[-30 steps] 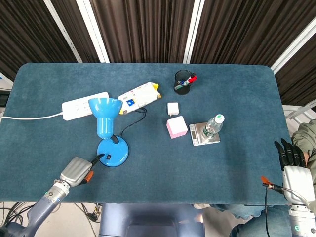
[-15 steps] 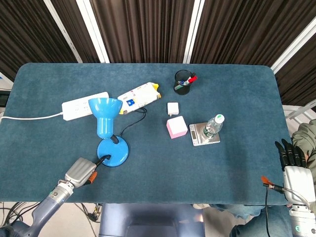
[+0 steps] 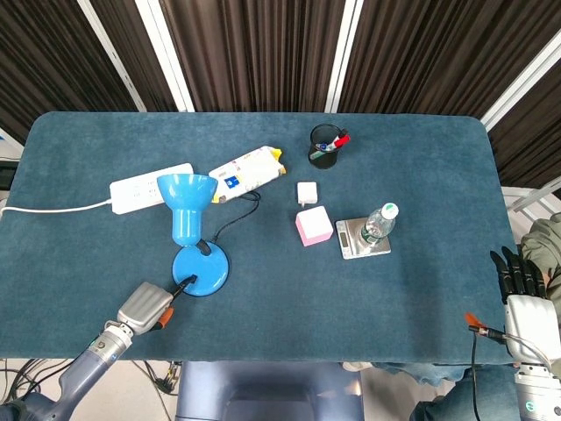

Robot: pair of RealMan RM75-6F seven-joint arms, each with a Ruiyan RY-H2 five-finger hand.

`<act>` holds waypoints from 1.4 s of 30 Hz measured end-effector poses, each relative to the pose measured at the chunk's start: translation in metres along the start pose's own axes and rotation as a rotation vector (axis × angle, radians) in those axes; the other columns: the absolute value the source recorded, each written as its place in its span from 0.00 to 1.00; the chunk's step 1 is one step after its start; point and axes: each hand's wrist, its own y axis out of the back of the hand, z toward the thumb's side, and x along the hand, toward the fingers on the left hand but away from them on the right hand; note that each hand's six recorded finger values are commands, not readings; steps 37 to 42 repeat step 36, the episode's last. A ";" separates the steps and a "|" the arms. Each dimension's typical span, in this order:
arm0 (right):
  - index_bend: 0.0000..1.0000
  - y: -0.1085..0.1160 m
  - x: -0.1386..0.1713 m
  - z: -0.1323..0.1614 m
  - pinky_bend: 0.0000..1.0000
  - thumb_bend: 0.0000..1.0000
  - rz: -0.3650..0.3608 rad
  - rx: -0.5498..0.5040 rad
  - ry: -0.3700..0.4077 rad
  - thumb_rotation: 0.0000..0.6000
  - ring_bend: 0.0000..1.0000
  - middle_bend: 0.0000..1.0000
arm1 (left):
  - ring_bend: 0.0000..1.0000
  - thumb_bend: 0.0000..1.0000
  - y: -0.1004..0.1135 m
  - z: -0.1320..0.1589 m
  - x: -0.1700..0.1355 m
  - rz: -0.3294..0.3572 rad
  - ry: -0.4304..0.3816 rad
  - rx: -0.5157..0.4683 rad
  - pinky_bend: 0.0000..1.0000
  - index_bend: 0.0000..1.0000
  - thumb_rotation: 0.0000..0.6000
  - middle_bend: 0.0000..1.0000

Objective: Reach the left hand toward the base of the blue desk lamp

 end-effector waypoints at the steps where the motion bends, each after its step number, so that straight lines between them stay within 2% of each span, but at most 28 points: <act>1: 0.00 0.000 0.000 0.000 0.00 0.11 0.001 0.001 0.000 1.00 0.04 0.02 | 0.79 0.61 0.000 0.000 0.001 -0.002 0.000 0.000 0.94 0.02 1.00 0.76; 8: 0.00 -0.001 0.000 -0.001 0.00 0.11 0.003 0.003 -0.002 1.00 0.04 0.02 | 0.78 0.61 0.001 0.002 0.005 -0.008 -0.004 0.000 0.94 0.02 1.00 0.75; 10: 0.00 -0.001 0.000 0.000 0.00 0.11 0.001 0.003 -0.002 1.00 0.04 0.02 | 0.74 0.60 0.003 0.002 0.005 -0.005 -0.004 0.001 0.90 0.02 1.00 0.71; 13: 0.00 0.000 0.001 -0.001 0.00 0.11 0.000 0.002 -0.003 1.00 0.04 0.02 | 0.61 0.58 0.009 0.000 0.003 0.018 0.002 0.001 0.75 0.02 1.00 0.58; 15: 0.00 0.000 0.000 -0.001 0.00 0.11 0.000 0.001 -0.003 1.00 0.04 0.02 | 0.46 0.54 0.019 -0.001 0.000 0.054 0.011 -0.002 0.59 0.03 1.00 0.46; 17: 0.00 0.000 0.000 -0.001 0.00 0.11 0.001 0.000 -0.003 1.00 0.04 0.02 | 0.29 0.44 0.033 -0.003 -0.006 0.109 0.023 -0.008 0.40 0.04 1.00 0.34; 20: 0.00 0.000 0.001 -0.001 0.00 0.11 0.003 0.000 0.000 1.00 0.04 0.02 | 0.15 0.29 0.058 -0.009 -0.020 0.213 0.053 -0.015 0.28 0.04 1.00 0.24; 23: 0.00 0.000 0.001 -0.001 0.00 0.11 0.002 -0.001 -0.001 1.00 0.04 0.02 | 0.07 0.18 0.084 -0.021 -0.045 0.324 0.104 -0.020 0.19 0.05 1.00 0.19; 25: 0.00 0.001 0.001 -0.001 0.00 0.11 0.001 0.001 -0.001 1.00 0.04 0.02 | 0.03 0.14 0.098 -0.029 -0.064 0.384 0.142 -0.027 0.15 0.06 1.00 0.16; 29: 0.00 0.000 0.002 -0.001 0.00 0.11 0.002 0.002 0.000 1.00 0.04 0.02 | 0.00 0.12 0.116 -0.051 -0.111 0.486 0.222 -0.066 0.09 0.07 1.00 0.12; 32: 0.00 0.000 0.002 0.000 0.00 0.11 0.004 0.000 0.004 1.00 0.04 0.02 | 0.00 0.12 0.114 -0.061 -0.134 0.521 0.254 -0.126 0.09 0.08 1.00 0.11; 36: 0.00 -0.001 0.002 0.001 0.00 0.11 0.008 0.003 0.010 1.00 0.04 0.02 | 0.00 0.12 0.105 -0.075 -0.152 0.523 0.283 -0.178 0.09 0.09 1.00 0.11; 42: 0.00 -0.001 0.002 0.001 0.00 0.11 0.008 0.003 0.010 1.00 0.04 0.02 | 0.00 0.12 0.105 -0.075 -0.152 0.523 0.283 -0.178 0.09 0.09 1.00 0.11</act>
